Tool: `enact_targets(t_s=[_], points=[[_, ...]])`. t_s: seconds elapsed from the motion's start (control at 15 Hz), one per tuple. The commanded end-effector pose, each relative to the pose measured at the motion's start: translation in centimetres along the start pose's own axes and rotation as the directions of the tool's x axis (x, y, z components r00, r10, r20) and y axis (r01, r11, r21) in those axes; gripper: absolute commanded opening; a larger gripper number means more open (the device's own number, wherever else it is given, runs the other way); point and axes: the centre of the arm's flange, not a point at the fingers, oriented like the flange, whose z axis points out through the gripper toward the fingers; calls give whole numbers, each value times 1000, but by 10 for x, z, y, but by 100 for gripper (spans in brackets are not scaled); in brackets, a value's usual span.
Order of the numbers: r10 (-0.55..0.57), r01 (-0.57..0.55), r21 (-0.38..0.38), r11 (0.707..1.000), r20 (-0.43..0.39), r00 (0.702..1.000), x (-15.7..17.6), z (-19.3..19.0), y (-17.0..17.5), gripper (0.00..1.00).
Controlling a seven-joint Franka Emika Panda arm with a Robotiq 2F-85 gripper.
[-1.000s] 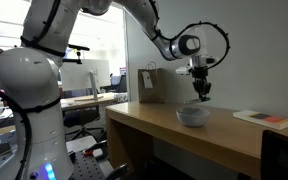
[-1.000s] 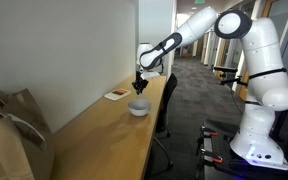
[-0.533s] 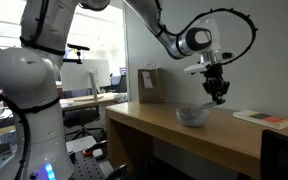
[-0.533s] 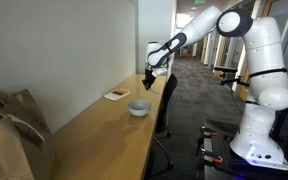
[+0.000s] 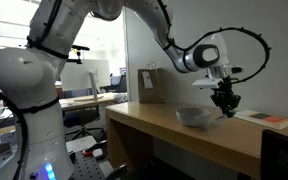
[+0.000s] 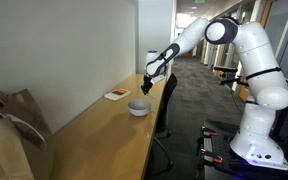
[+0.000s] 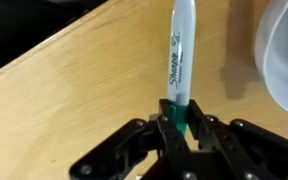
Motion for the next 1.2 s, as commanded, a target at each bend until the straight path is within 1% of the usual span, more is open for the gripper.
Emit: enact_targets(t_s=[0.0,0.13,0.2,0.4,0.47,0.73,0.93,1.13], points=[[-5,6,19,1000,-36,999,17,16,4,6],[-1,2,19,1000,-44,999,26,23,8,6],[8,-7,23,1000,-41,999,28,24,11,42],[-1,1,2,1000,-53,999,30,23,15,62],[-2,1,-4,1000,-59,998,31,19,15,71],[39,-37,49,998,-53,998,29,-19,0,99],[87,-82,79,993,-55,995,25,-57,-16,100],[102,-98,78,992,-55,993,18,-90,-29,100]])
